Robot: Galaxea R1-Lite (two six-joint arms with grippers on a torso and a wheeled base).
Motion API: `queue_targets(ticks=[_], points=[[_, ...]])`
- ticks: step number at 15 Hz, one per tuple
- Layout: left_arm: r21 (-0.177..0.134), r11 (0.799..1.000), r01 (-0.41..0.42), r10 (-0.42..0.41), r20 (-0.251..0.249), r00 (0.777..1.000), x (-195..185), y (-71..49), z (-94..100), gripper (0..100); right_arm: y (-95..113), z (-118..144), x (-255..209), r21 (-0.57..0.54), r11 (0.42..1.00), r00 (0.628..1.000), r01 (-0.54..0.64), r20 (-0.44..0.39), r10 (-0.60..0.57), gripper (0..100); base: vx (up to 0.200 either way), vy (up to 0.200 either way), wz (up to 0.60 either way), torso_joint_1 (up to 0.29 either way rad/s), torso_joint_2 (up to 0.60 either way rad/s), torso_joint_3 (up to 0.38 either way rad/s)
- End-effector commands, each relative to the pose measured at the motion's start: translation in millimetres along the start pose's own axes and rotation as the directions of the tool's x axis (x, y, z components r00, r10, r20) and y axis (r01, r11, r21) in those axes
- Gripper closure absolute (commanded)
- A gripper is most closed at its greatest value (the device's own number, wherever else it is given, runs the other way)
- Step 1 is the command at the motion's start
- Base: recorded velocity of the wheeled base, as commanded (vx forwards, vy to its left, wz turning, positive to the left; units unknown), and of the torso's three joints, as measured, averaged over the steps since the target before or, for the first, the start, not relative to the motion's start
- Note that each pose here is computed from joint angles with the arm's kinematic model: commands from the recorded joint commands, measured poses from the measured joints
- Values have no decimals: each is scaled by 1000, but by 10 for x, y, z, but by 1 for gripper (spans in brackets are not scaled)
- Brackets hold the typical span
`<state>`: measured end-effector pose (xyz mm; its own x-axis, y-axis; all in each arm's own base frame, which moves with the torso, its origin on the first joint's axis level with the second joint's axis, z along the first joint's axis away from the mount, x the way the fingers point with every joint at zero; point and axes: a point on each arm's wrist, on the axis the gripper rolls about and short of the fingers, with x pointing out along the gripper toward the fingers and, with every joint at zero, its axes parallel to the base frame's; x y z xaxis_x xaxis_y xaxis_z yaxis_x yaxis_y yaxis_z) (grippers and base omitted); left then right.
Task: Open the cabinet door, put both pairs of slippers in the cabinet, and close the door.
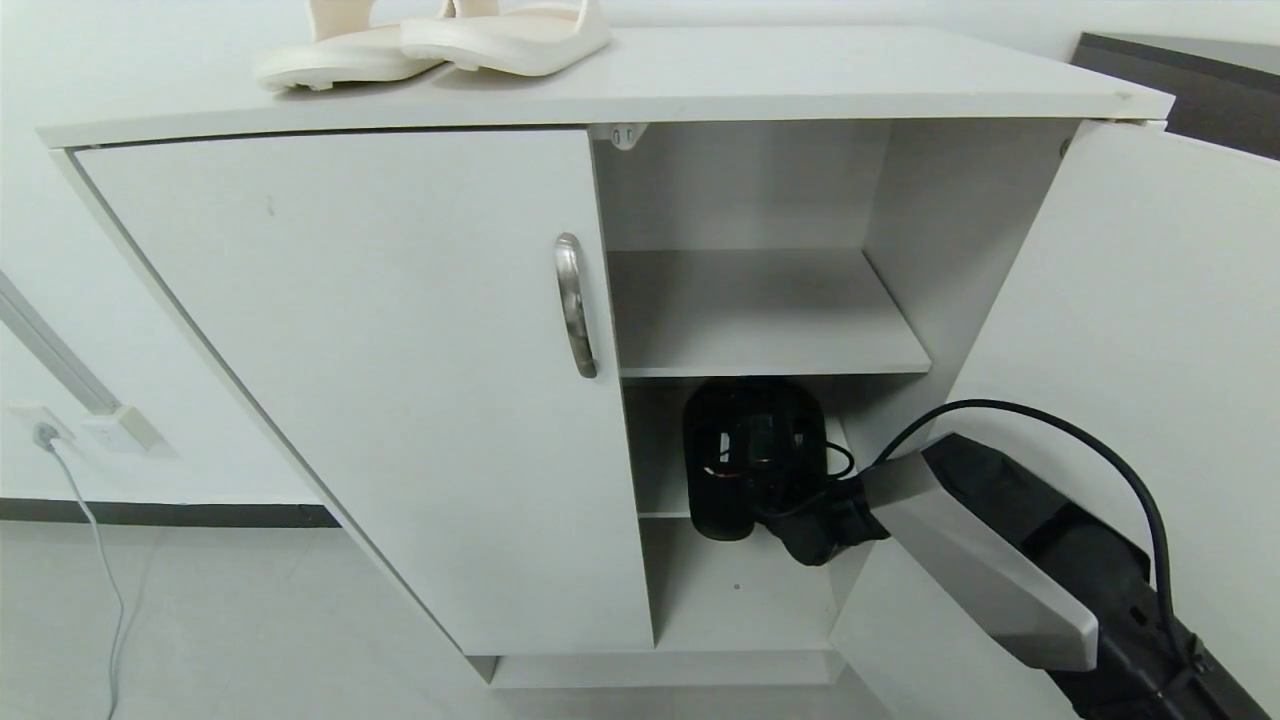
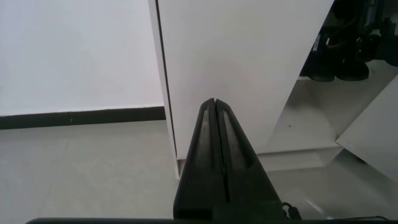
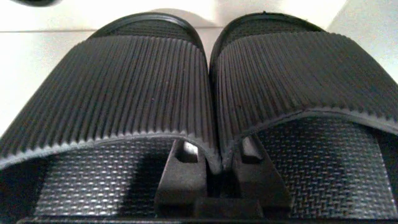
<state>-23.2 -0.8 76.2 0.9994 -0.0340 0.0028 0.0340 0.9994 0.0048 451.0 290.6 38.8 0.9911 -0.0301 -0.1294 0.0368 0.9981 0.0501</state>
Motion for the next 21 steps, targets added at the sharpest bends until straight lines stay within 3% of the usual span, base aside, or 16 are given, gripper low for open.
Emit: queue_targets(ticks=[1, 6, 7, 14, 21], points=[[0, 1000, -3, 3, -1, 1000, 1, 1, 0, 100, 1, -61, 58, 1, 1000, 1000, 5, 0, -5, 100, 0, 0, 0, 0, 0, 0], [0, 1000, -3, 3, -1, 1000, 1, 1, 0, 100, -11, -74, 95, -3, 1000, 1000, -3, -8, 3, 100, 0, 0, 0, 0, 0, 0], [0, 1000, -3, 3, -1, 1000, 1, 1, 0, 100, -12, -82, 97, -2, 1000, 1000, -3, -9, 3, 0, 0, 0, 0, 0, 0, 0], [0, 1000, -3, 3, -1, 1000, 1, 1, 0, 100, -70, -45, -50, -16, 1000, 1000, -7, -28, 6, 0, 0, 0, 0, 0, 0, 0], [-6, 1000, -2, 2, -1, 1000, 1, 0, 0, 100, -104, 179, -920, -3, 994, 994, -106, 6, 106, 0, 0, 0, 0, 0, 0, 0]])
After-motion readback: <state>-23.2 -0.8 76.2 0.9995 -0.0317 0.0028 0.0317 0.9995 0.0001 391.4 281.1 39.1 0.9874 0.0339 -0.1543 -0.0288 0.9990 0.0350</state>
